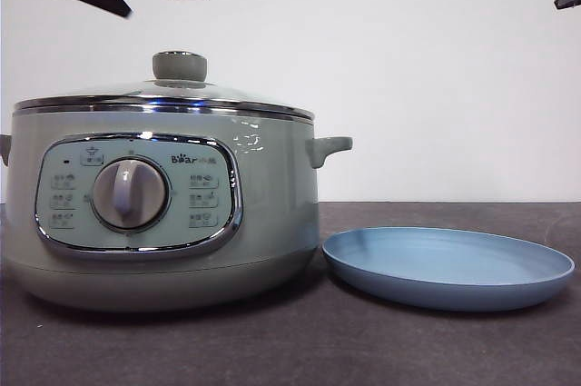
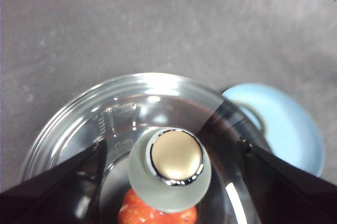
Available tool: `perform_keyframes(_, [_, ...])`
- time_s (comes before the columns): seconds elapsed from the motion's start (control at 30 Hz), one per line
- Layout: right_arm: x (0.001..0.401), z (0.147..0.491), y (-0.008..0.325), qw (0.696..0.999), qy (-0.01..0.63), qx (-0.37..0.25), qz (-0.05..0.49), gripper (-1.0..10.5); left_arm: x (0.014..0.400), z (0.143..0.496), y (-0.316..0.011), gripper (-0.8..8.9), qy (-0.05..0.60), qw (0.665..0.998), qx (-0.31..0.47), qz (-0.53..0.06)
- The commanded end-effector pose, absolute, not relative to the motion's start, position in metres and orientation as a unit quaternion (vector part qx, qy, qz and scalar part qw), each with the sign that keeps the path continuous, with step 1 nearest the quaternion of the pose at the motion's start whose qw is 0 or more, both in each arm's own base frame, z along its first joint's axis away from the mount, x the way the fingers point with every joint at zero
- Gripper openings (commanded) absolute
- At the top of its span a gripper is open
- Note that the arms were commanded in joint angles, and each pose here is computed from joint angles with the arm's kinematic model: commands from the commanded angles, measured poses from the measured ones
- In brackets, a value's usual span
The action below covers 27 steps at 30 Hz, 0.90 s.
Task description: Take the pumpkin out from the steamer,put the pumpkin in the blue plate,close the lid
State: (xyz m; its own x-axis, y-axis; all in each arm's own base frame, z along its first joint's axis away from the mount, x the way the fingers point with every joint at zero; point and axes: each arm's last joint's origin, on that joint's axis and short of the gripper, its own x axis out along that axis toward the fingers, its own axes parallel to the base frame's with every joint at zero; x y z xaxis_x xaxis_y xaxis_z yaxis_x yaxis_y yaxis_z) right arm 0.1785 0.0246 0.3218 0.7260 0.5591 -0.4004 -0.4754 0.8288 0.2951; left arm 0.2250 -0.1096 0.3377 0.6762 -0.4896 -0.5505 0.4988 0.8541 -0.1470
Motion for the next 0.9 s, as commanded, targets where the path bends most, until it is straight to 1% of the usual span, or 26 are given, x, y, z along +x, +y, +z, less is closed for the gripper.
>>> perform_keyframes(0.03, [0.178,0.322,0.025,0.924,0.245,0.083,0.28,5.0,0.235,0.33,-0.119,4.09,0.31,0.909,0.038,-0.277])
perform_keyframes(0.3, [0.178,0.321,0.025,0.923,0.252,0.084,0.28,5.0,0.25,0.309,-0.131,4.09,0.349,0.894,0.049,-0.275])
perform_keyframes(0.5, [0.178,0.321,0.025,0.923,0.252,0.084,0.28,5.0,0.246,0.308,-0.138,3.99,0.352,0.889,0.057,-0.286])
perform_keyframes(0.8, [0.178,0.321,0.025,0.923,0.252,0.084,0.279,5.0,0.249,0.301,-0.139,3.98,0.371,0.883,0.061,-0.282])
perform_keyframes(0.83, [0.178,0.321,0.025,0.923,0.252,0.084,0.28,5.0,0.249,0.301,-0.139,3.86,0.37,0.883,0.062,-0.28])
perform_keyframes(0.9, [0.178,0.321,0.025,0.923,0.252,0.084,0.279,5.0,0.249,0.301,-0.139,2.58,0.37,0.886,0.066,-0.272])
